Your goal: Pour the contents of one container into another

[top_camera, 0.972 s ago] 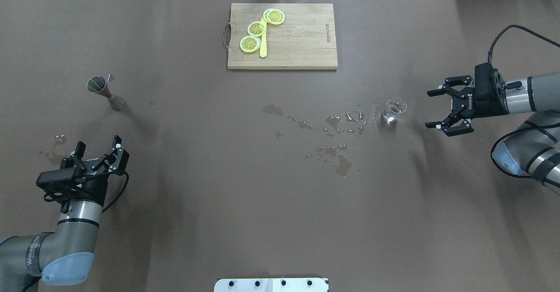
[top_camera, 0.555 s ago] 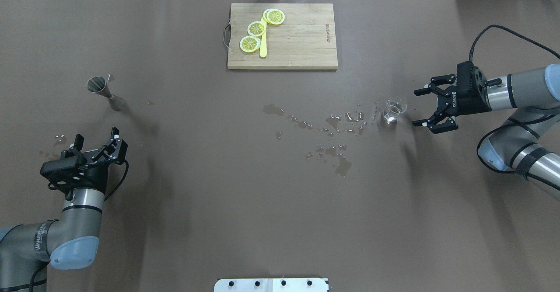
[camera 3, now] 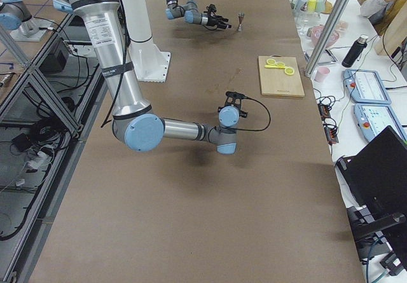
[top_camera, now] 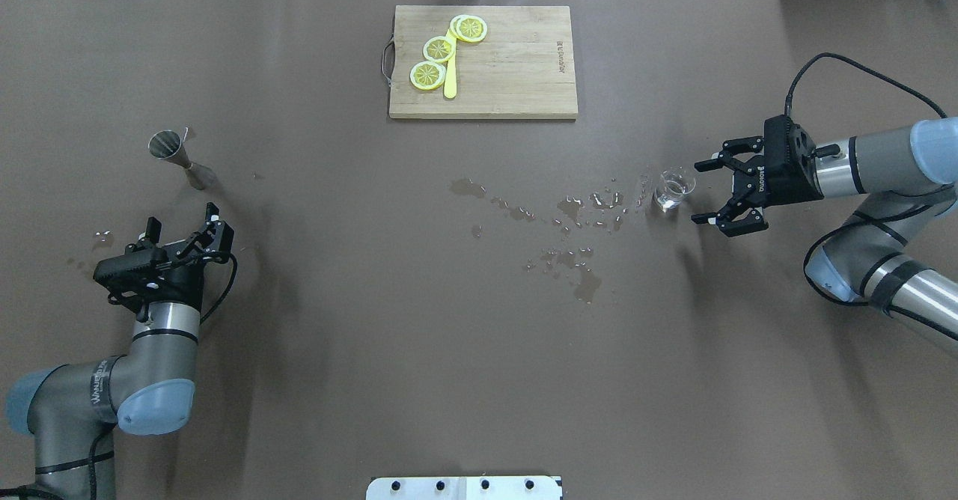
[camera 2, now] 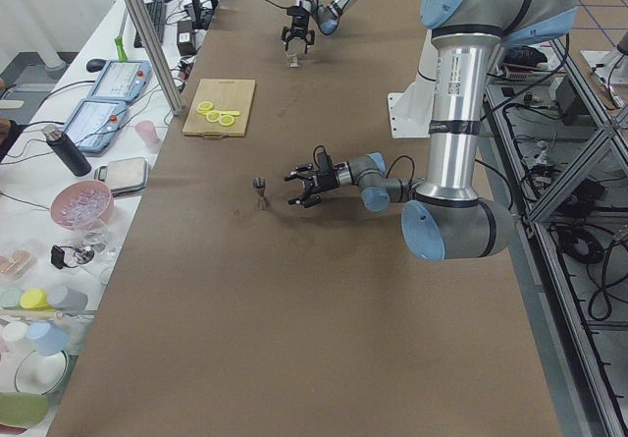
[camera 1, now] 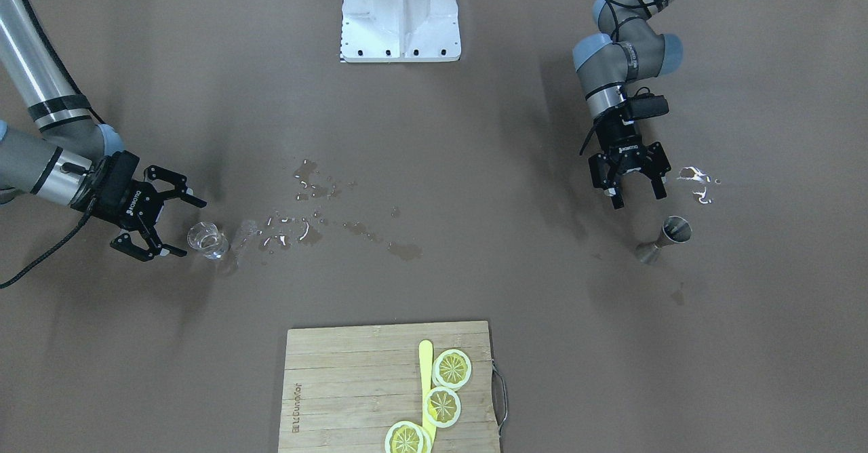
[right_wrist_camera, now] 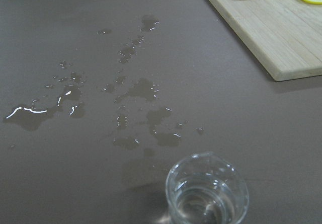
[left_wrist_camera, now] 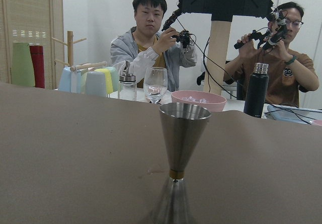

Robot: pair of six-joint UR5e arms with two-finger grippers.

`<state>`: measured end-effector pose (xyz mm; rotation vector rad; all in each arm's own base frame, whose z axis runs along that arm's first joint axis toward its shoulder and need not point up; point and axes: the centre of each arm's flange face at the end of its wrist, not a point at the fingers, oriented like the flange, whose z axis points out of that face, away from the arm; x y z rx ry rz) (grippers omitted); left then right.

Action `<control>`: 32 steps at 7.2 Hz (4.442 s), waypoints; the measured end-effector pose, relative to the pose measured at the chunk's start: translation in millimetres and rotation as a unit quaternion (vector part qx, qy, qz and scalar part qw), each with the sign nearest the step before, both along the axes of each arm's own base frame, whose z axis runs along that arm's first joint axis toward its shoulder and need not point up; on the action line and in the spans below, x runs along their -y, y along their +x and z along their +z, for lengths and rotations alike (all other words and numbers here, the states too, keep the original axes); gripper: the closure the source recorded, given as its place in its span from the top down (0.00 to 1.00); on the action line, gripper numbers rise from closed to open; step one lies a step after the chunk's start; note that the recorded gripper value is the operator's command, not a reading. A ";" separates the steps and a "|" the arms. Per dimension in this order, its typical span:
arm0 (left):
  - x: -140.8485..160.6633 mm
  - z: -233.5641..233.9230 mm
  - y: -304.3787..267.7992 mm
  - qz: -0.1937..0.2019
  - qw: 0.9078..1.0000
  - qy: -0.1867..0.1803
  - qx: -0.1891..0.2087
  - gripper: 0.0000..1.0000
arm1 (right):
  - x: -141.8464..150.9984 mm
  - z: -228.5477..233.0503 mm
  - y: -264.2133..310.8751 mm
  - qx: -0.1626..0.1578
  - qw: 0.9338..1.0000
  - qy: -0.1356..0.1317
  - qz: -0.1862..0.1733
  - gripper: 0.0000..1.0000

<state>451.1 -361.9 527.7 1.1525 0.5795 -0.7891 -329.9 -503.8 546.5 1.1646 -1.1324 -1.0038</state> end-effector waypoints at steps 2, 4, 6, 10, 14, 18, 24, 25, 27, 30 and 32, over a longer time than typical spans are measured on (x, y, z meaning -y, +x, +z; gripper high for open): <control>12.1 2.3 -5.9 -0.009 1.000 -0.004 0.002 0.99 | -0.3 2.1 -3.2 -0.001 1.000 -0.004 0.004 0.99; 21.5 6.6 -9.6 -0.016 1.000 -0.008 0.006 0.99 | 3.1 5.1 -4.1 -0.002 1.000 -0.017 0.017 0.99; 27.3 3.5 -10.6 -0.021 1.000 -0.007 0.004 0.99 | 9.0 -0.1 -7.4 0.002 0.999 -0.030 0.028 0.99; 30.4 6.3 -7.1 -0.025 0.998 -0.017 0.047 0.99 | 12.3 -5.5 -17.5 0.007 0.998 -0.051 0.035 0.98; 33.5 7.9 -8.8 -0.030 0.997 -0.025 0.072 0.99 | 11.2 -6.7 -25.0 0.010 0.997 -0.065 0.044 0.94; 34.8 -7.1 -13.3 -0.034 0.999 -0.005 0.020 0.99 | 12.5 -6.6 -27.2 0.014 0.995 -0.086 0.057 0.89; 36.2 -2.3 -9.3 -0.039 0.998 -0.008 0.046 0.99 | 12.4 -10.2 -35.7 0.019 0.993 -0.099 0.070 0.75; 37.1 3.1 -6.5 -0.038 0.997 -0.016 0.071 0.99 | 11.9 -10.8 -37.4 0.020 0.992 -0.100 0.070 0.68; 39.3 8.5 -3.9 -0.039 0.994 -0.026 0.097 0.98 | 11.9 -11.1 -38.0 0.021 0.992 -0.102 0.070 0.60; 52.6 -5.3 -1.9 -0.046 0.995 -0.028 0.082 0.98 | 11.9 -11.3 -38.1 0.021 0.992 -0.101 0.070 0.44; 72.0 -14.2 2.7 -0.051 0.996 -0.035 0.058 0.96 | 11.7 -12.0 -38.1 0.021 0.992 -0.101 0.070 0.27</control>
